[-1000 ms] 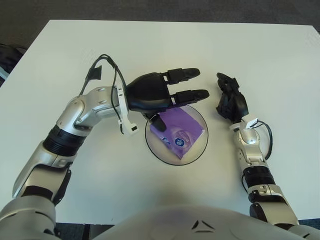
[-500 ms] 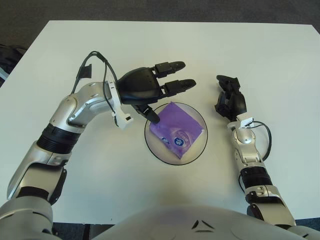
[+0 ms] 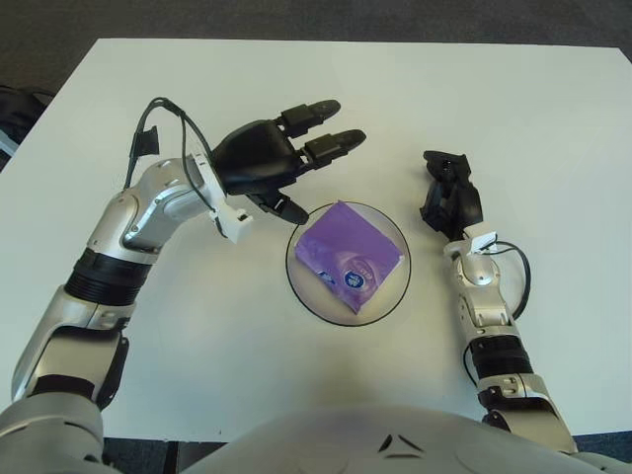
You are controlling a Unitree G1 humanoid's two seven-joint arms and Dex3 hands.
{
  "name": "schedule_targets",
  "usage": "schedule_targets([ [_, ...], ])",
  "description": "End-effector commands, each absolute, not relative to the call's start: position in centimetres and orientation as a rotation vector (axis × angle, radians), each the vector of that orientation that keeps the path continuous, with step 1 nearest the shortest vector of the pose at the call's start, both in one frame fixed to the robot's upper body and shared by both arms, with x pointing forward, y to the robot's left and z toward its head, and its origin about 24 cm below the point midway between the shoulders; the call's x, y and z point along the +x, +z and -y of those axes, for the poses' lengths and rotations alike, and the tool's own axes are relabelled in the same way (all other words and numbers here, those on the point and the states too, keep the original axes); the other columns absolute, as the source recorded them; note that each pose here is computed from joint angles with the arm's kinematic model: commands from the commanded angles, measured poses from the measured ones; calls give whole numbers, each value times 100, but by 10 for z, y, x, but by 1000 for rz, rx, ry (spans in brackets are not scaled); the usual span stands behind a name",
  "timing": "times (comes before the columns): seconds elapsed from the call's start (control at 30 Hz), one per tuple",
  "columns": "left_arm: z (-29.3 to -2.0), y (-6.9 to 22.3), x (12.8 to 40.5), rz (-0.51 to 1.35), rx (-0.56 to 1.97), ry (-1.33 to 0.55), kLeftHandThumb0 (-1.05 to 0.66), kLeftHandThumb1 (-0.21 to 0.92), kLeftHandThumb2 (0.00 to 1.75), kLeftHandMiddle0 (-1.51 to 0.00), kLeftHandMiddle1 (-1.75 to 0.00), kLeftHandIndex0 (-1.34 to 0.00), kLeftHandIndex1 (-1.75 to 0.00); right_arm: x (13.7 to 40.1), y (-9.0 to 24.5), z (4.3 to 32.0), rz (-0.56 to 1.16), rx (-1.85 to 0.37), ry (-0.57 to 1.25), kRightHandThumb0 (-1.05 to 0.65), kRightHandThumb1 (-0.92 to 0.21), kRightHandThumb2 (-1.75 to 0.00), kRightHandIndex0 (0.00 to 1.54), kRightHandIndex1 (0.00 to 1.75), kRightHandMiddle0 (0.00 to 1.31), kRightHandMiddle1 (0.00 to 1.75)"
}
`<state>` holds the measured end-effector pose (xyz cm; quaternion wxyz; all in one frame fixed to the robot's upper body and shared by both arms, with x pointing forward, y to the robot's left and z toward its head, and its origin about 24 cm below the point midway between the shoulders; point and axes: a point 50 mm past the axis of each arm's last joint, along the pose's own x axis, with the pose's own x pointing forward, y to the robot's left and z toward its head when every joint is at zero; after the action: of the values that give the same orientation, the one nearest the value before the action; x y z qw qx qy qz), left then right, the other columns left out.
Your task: Put the tissue paper into the plate.
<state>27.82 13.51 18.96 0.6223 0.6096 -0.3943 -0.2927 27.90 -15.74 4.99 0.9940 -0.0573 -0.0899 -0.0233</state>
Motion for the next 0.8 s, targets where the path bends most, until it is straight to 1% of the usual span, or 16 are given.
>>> schedule_targets([
  [0.0,-146,184,281,870,1321,-589,-105,92,71,0,0,0,0,252,-6,160,-126,-107,-40,-59,-92,-92,22,55,0,108],
  [0.13,-154,180,282,848,1232,-522,-105,92,70,0,0,0,0,251,-6,160,-127,-103,-39,-59,-92,-92,22,55,0,107],
  [0.17,-163,175,279,823,1168,-503,-105,92,69,0,0,0,0,251,-6,160,-128,-102,-38,-59,-92,-92,22,54,0,107],
  [0.23,-175,166,271,779,1034,-483,-99,92,71,0,0,0,0,251,-6,161,-130,-101,-38,-59,-92,-91,22,54,0,106],
  [0.3,-181,160,266,739,876,-473,-93,92,73,0,0,0,0,250,-6,161,-131,-102,-38,-59,-92,-91,22,53,0,106],
  [0.33,-184,154,275,693,780,-448,-88,92,77,0,0,0,0,250,-6,161,-131,-102,-38,-59,-92,-91,22,53,0,106],
  [0.37,-186,150,282,662,722,-432,-87,92,87,0,0,0,0,250,-6,162,-131,-102,-38,-59,-92,-91,22,53,0,106],
  [0.4,-186,147,286,643,687,-423,-86,92,90,0,0,0,0,250,-6,162,-130,-103,-38,-59,-92,-91,22,53,0,106],
  [0.43,-192,141,298,596,648,-372,-86,92,95,0,0,0,0,250,-5,162,-130,-104,-39,-59,-92,-91,22,53,0,106],
  [0.5,-197,132,311,548,575,-293,-88,92,105,-2,-1,0,0,250,-5,162,-129,-106,-39,-59,-92,-91,22,52,0,106],
  [0.6,-198,123,316,523,477,-229,-92,92,110,-4,-2,-1,-1,250,-5,163,-132,-108,-38,-59,-92,-91,22,52,0,106],
  [0.63,-199,118,311,517,427,-205,-93,92,111,-4,-2,-1,-1,249,-5,163,-133,-110,-38,-59,-92,-92,22,52,0,106],
  [0.7,-197,108,294,518,349,-159,-98,92,114,-7,-3,-4,-3,249,-5,163,-134,-112,-38,-59,-92,-92,22,52,0,106],
  [0.73,-195,98,281,505,324,-131,-98,92,114,-8,-4,-5,-3,249,-5,163,-135,-113,-39,-59,-92,-92,22,52,0,106],
  [0.77,-194,92,273,494,312,-113,-99,92,115,-9,-4,-5,-8,249,-5,163,-135,-113,-39,-59,-92,-92,22,52,0,106],
])
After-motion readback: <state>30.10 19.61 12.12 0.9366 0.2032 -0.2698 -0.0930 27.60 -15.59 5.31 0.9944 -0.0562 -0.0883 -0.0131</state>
